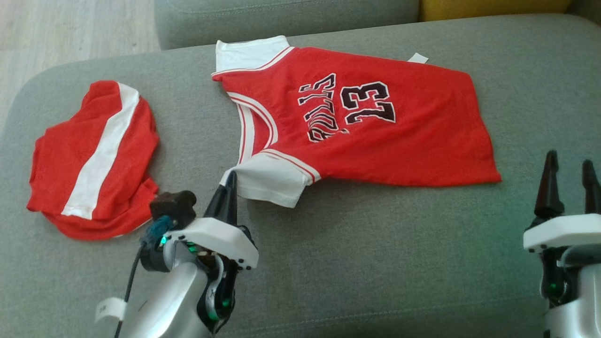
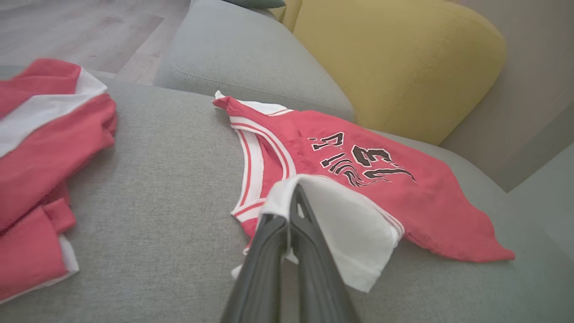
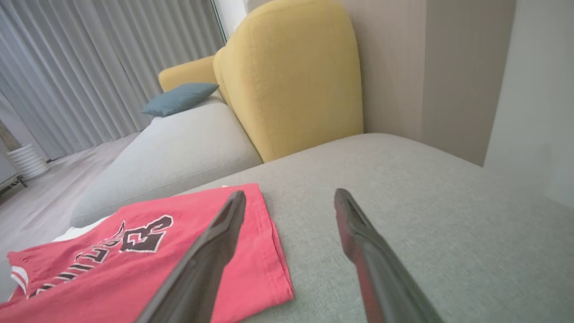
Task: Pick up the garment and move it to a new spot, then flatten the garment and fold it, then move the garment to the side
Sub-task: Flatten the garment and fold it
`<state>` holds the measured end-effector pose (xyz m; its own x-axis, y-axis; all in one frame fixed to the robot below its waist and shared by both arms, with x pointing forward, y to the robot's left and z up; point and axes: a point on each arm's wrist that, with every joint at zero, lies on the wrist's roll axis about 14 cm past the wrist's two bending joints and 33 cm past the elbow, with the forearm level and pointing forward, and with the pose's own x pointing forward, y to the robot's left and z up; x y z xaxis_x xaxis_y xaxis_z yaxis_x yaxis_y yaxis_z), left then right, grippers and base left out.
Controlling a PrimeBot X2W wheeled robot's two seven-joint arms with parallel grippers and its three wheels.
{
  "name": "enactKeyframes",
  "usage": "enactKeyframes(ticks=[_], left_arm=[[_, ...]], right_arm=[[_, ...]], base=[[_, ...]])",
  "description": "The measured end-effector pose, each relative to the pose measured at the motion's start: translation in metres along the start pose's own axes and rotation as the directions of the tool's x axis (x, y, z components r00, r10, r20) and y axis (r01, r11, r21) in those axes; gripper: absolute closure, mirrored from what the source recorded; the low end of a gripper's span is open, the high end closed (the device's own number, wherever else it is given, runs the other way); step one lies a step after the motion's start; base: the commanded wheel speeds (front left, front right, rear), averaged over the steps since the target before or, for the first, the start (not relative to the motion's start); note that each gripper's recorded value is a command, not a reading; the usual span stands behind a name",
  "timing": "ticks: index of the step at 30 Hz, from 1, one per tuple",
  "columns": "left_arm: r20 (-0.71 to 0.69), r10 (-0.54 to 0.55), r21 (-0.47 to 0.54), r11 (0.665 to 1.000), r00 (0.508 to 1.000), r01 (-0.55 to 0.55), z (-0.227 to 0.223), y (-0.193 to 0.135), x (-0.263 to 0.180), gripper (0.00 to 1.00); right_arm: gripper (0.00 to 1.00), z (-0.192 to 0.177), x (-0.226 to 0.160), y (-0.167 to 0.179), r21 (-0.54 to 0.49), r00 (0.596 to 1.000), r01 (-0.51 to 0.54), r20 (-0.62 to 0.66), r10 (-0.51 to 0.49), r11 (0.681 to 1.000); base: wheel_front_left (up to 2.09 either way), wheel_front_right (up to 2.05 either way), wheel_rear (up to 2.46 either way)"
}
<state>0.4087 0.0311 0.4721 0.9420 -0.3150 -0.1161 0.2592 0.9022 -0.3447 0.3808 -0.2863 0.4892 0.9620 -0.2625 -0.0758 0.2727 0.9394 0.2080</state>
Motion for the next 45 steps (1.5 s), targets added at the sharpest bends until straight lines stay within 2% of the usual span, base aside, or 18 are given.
enactKeyframes(ticks=[6,12,18,25,33,34,35,36,40,45], left_arm=[[0.028,0.000,0.001,1.000,1.000,0.000,0.006,0.001,-0.003,1.00],[0.005,-0.004,-0.008,1.000,1.000,0.004,-0.003,0.001,-0.004,1.00],[-0.007,-0.003,-0.011,1.000,1.000,0.003,-0.009,0.004,-0.001,1.00],[-0.023,-0.014,-0.014,1.000,1.000,0.014,-0.015,0.003,0.006,1.00],[-0.029,-0.003,-0.016,1.000,1.000,0.003,-0.017,0.009,0.010,1.00],[-0.030,-0.003,-0.016,1.000,1.000,0.003,-0.018,0.009,0.010,1.00],[-0.031,-0.003,-0.016,1.000,1.000,0.002,-0.018,0.009,0.010,1.00],[-0.031,-0.003,-0.015,1.000,1.000,0.003,-0.018,0.010,0.010,1.00],[-0.013,-0.004,-0.019,1.000,1.000,0.004,-0.011,0.010,0.014,1.00],[0.130,-0.057,-0.033,0.998,0.990,0.062,0.043,-0.006,0.026,1.00]], right_arm=[[0.00,-0.034,0.000,0.006,0.024,0.993,-0.010,-0.115,0.012,1.000],[0.00,-0.072,0.001,0.005,0.039,0.969,0.013,-0.248,-0.003,0.999],[0.00,-0.081,0.021,0.012,0.037,0.958,0.013,-0.288,-0.002,0.999],[0.00,-0.115,0.031,0.014,0.050,0.919,0.049,-0.392,-0.026,0.998],[0.00,-0.131,0.040,0.018,0.079,0.907,0.082,-0.419,-0.041,0.993],[0.44,-0.132,0.041,0.020,0.087,0.905,0.083,-0.424,-0.039,0.993],[0.96,-0.131,0.043,0.023,0.094,0.906,0.081,-0.421,-0.034,0.992],[1.00,-0.130,0.045,0.025,0.097,0.910,0.074,-0.415,-0.027,0.992],[1.00,-0.118,0.053,0.034,0.089,0.928,0.040,-0.373,-0.004,0.995],[1.00,-0.034,0.084,0.061,0.060,0.985,-0.074,-0.148,0.082,0.995]], base=[[0.00,0.00,0.00],[0.00,0.00,0.00],[0.00,0.00,0.00],[0.00,0.00,0.00],[0.00,0.00,0.00],[0.00,0.00,0.00],[0.00,0.00,0.00],[0.00,0.00,0.00],[0.00,0.00,0.00],[0.00,0.00,0.00]])
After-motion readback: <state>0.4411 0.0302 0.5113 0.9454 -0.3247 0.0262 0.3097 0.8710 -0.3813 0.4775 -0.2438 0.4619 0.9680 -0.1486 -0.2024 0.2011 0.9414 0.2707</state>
